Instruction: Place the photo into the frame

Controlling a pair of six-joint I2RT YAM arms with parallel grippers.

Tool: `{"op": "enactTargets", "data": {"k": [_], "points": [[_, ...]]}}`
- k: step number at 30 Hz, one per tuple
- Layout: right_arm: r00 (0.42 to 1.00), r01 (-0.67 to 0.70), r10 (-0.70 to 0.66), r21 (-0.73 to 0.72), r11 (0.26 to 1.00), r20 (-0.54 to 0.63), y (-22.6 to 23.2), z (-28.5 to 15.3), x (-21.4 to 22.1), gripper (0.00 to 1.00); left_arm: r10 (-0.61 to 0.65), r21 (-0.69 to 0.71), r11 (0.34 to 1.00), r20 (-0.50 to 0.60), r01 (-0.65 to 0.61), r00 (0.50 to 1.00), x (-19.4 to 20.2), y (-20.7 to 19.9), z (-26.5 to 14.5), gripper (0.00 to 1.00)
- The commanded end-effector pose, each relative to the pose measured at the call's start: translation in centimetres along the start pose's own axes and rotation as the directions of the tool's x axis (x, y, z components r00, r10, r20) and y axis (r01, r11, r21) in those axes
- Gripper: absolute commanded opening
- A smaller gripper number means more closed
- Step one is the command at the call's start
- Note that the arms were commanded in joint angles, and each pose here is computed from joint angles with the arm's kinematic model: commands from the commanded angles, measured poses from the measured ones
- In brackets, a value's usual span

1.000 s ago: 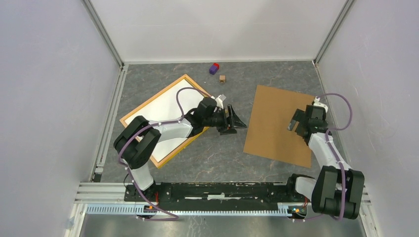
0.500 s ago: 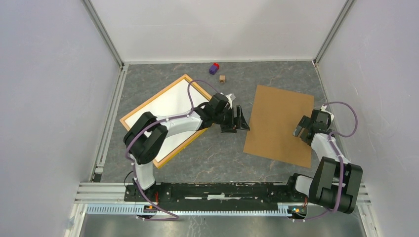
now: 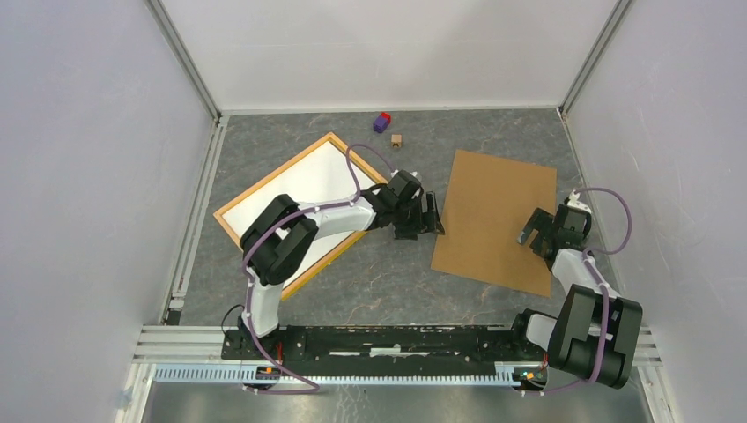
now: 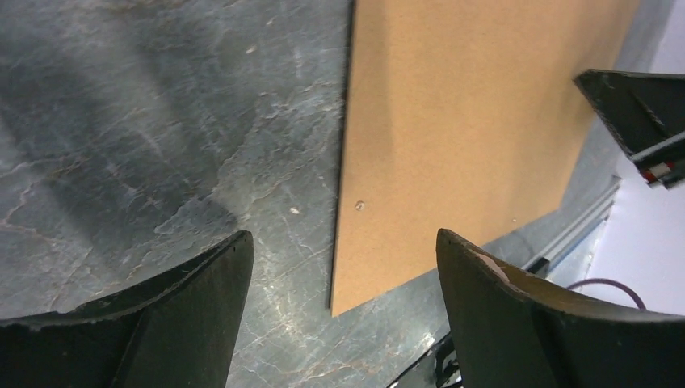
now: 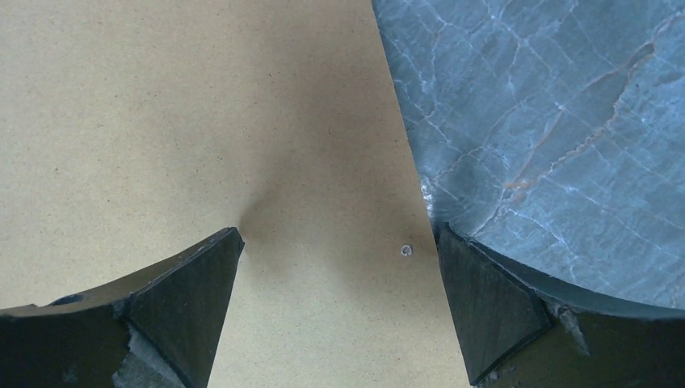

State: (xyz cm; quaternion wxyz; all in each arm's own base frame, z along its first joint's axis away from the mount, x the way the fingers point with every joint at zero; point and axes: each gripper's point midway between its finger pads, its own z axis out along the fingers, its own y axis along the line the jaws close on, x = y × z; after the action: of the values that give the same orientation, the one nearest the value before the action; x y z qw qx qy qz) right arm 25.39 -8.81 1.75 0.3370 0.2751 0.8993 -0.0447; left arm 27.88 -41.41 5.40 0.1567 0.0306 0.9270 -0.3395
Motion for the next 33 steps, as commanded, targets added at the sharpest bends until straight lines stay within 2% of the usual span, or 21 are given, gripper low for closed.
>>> {"op": "enactTargets", "data": {"k": [1, 4, 8, 13, 18, 22, 24, 27, 33], "points": [[0.987, -0.020, 0.000, -0.118, 0.993, -0.161, 1.6, -0.1, 5.4, 0.98, -0.091, -0.098, 0.991, 0.031, 0.094, 0.995, 0.2, 1.3, 1.2, 0.90], [0.985, -0.026, -0.002, -0.161, 0.987, -0.174, 2.3, -0.1, 5.9, 0.98, -0.136, -0.039, 0.990, -0.031, 0.135, 0.990, 1.3, 0.6, 2.5, 0.91], [0.982, -0.034, -0.004, -0.195, 0.980, -0.190, 2.8, -0.1, 6.6, 0.98, -0.198, 0.113, 0.971, -0.108, 0.210, 0.974, 2.4, -1.9, 3.3, 0.90], [0.981, -0.038, -0.011, -0.245, 0.969, -0.195, 3.6, -0.4, 7.3, 0.98, -0.261, 0.301, 0.904, -0.175, 0.303, 0.949, 1.9, -4.8, 2.6, 0.88], [0.975, -0.012, -0.058, -0.310, 0.951, -0.214, 5.0, -1.0, 8.5, 0.98, -0.312, 0.521, 0.786, -0.129, 0.332, 0.941, -0.8, -6.8, -1.0, 0.80], [0.969, -0.007, -0.085, -0.374, 0.927, -0.230, 6.2, -1.5, 9.8, 0.98, -0.339, 0.658, 0.660, -0.172, 0.364, 0.925, -1.2, -9.1, -3.8, 0.74], [0.968, -0.007, -0.093, -0.397, 0.918, -0.232, 6.6, -1.8, 10.1, 0.98, -0.345, 0.697, 0.617, -0.178, 0.366, 0.921, -1.3, -9.5, -5.0, 0.71], [0.966, -0.013, -0.099, -0.429, 0.903, -0.238, 7.3, -2.3, 10.5, 0.98, -0.341, 0.709, 0.612, -0.165, 0.352, 0.926, -1.1, -9.3, -6.1, 0.68], [0.969, -0.029, -0.090, -0.472, 0.881, -0.228, 8.6, -2.9, 11.1, 0.98, -0.319, 0.696, 0.654, -0.102, 0.296, 0.942, -1.3, -8.6, -8.2, 0.66]]}}
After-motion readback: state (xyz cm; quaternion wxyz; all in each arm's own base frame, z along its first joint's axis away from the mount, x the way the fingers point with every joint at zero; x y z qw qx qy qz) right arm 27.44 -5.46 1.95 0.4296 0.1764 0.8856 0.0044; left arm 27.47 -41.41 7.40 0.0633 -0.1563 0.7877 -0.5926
